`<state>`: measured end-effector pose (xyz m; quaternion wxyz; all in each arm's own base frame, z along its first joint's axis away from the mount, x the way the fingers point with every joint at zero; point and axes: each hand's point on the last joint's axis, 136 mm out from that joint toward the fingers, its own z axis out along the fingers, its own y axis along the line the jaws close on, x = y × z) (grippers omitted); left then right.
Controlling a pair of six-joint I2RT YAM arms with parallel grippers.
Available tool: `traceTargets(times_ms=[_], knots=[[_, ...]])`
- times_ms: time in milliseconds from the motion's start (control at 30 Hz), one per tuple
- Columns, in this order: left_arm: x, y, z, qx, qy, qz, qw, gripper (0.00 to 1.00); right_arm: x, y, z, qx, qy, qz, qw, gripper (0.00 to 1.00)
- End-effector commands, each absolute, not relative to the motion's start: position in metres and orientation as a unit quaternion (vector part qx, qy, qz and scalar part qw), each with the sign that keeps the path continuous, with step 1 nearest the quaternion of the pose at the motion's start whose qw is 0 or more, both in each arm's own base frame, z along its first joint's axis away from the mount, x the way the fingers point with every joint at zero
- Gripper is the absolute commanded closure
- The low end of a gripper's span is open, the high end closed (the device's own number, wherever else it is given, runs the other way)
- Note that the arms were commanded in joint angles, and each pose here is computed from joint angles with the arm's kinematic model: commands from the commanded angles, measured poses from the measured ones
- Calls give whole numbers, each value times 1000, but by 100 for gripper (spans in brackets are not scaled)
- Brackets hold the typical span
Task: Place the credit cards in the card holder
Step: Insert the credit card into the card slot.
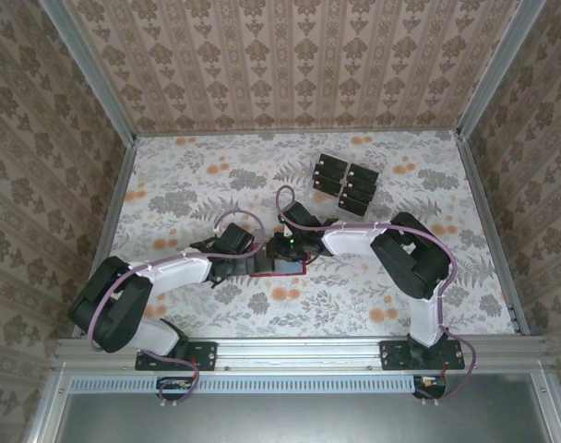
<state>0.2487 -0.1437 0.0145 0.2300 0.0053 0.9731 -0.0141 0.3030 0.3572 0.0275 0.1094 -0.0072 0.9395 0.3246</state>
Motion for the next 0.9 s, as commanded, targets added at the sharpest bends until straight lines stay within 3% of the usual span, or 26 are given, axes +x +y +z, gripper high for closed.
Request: traceTargets(times_ms=[0, 467, 867], knots=[[243, -142, 8, 6, 978, -25, 208, 1, 296, 355, 34, -10, 941, 321, 105, 69], [240, -120, 11, -11, 978, -8, 206, 0, 289, 351, 39, -4, 939, 328, 103, 70], [238, -127, -6, -7, 982, -14, 186, 1, 285, 357, 29, -3, 941, 326, 91, 84]])
